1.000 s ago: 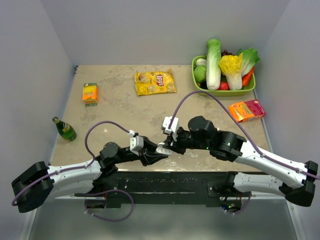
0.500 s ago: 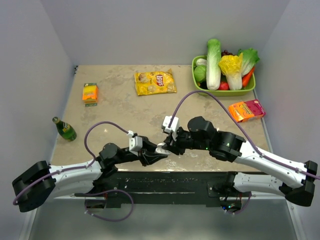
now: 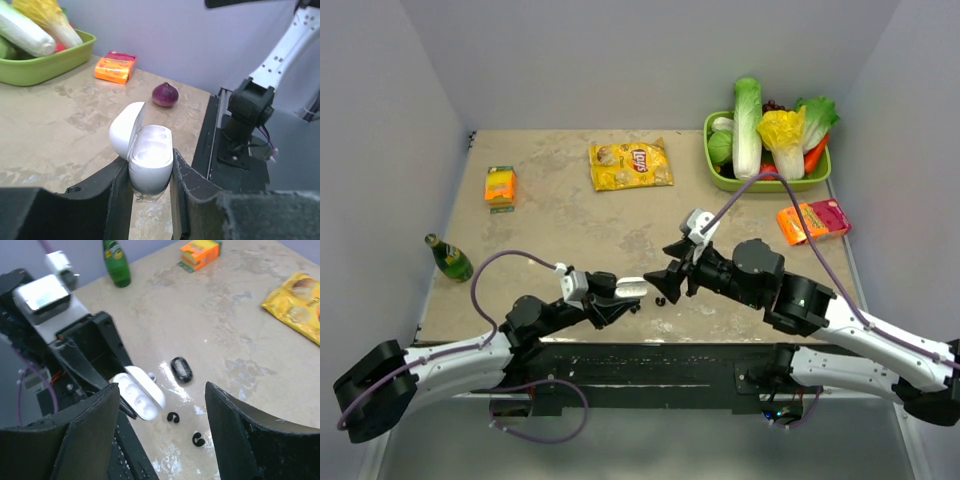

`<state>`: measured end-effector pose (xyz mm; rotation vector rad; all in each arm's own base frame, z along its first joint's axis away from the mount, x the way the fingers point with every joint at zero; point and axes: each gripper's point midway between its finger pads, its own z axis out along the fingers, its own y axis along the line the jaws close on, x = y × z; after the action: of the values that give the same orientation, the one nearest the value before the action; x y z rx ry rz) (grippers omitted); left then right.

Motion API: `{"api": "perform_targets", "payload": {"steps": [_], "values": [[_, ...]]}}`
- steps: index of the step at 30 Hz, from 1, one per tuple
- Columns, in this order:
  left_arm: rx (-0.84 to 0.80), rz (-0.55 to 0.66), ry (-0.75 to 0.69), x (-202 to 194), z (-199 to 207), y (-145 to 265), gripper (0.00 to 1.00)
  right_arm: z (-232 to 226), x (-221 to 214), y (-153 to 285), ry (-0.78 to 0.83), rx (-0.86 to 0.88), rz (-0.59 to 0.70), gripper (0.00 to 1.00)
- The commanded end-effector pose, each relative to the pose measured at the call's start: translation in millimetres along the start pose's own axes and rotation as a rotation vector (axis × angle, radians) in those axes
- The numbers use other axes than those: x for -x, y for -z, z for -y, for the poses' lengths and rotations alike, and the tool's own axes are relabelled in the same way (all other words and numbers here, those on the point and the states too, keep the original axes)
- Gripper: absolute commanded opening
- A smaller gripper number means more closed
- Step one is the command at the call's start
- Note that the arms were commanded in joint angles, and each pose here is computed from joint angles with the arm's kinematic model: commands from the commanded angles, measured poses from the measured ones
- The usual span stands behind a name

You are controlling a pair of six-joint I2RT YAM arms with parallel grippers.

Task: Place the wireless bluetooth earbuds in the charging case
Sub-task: Pick up the earbud from the center of the board.

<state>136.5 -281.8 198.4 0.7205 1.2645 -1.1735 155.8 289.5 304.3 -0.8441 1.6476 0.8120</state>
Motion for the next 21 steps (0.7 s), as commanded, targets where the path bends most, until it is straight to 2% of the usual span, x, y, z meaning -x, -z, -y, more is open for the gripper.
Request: {"api": "perform_targets", "payload": {"steps": [1,2,4,5,7,8,16,21], "values": [[0.152,0.072,0.028,11,-22,16,0.0,31,-35,-4,-0.138,-0.189,0.021,0.68],[0.163,0.101,0.042,14,-22,23,0.0,33,-65,-8,-0.148,-0.193,-0.033,0.66],[0.246,0.089,0.071,4,-34,33,0.0,27,-92,-19,-0.168,-0.159,-0.077,0.58],[0.253,0.129,0.079,12,-34,38,0.0,20,-118,-23,-0.176,-0.123,-0.138,0.54],[0.328,0.114,0.097,4,-45,47,0.0,11,-135,-33,-0.201,-0.078,-0.175,0.51],[0.334,0.154,0.096,14,-45,50,0.0,8,-153,-40,-0.205,-0.067,-0.222,0.49],[0.439,0.118,0.073,15,-60,60,0.0,-25,-173,-84,-0.13,0.069,-0.295,0.48],[0.471,0.12,0.082,14,-64,64,0.0,-47,-187,-106,-0.102,0.189,-0.337,0.55]]}}
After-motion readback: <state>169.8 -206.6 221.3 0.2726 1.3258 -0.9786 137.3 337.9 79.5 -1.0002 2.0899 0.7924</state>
